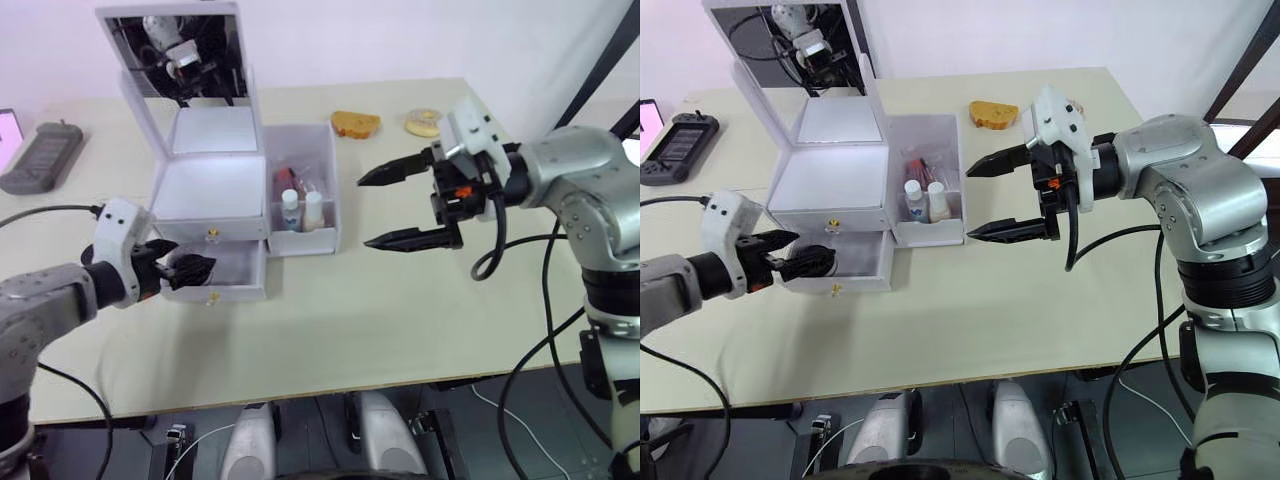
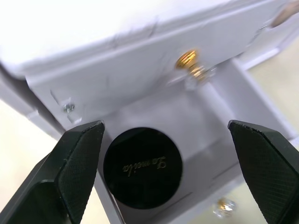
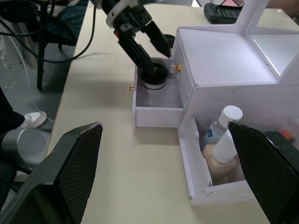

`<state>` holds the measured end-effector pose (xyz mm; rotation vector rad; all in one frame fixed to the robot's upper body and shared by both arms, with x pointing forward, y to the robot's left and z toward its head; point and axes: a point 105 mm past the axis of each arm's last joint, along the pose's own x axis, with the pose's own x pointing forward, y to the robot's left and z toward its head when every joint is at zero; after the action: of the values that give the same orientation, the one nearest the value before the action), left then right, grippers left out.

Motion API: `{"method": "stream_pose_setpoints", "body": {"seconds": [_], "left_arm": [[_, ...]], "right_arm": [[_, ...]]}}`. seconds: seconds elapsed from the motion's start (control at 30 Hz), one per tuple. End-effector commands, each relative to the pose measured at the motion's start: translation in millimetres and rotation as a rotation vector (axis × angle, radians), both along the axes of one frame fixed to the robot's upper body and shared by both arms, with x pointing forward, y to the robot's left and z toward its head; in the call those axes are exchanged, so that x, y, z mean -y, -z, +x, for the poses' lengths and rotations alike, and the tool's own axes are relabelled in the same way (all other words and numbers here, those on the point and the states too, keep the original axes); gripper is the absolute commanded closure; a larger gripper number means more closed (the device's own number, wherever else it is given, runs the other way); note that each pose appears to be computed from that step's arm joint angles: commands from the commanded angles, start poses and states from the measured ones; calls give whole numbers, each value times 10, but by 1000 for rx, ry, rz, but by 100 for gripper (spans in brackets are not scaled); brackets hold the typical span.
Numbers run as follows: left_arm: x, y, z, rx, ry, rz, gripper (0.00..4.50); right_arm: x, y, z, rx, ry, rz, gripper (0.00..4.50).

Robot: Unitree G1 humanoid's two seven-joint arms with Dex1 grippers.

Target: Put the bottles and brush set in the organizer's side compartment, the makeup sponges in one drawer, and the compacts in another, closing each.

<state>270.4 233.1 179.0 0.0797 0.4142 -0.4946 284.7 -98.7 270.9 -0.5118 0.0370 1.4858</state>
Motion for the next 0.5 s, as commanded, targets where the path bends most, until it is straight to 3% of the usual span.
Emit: {"method": "stream_pose_setpoints", "body": {"seconds": [0.03,0.13,0.23,0.37,0.5], "left_arm": [[-232,-308,-136,85,-34,-6,3],[-628,-372,-287,89,-133,20,3],[-1069,-291,-401,72,-264,77,3],[-1545,-142,-547,68,-415,108,3],[-1911,163,-789,48,-558,90,3]], "right_arm": [[114,-91,0,41,14,9,0],[229,-44,81,34,59,6,0],[353,30,174,30,108,3,0],[563,170,313,32,198,-14,0],[948,342,383,-4,329,-18,0]]}}
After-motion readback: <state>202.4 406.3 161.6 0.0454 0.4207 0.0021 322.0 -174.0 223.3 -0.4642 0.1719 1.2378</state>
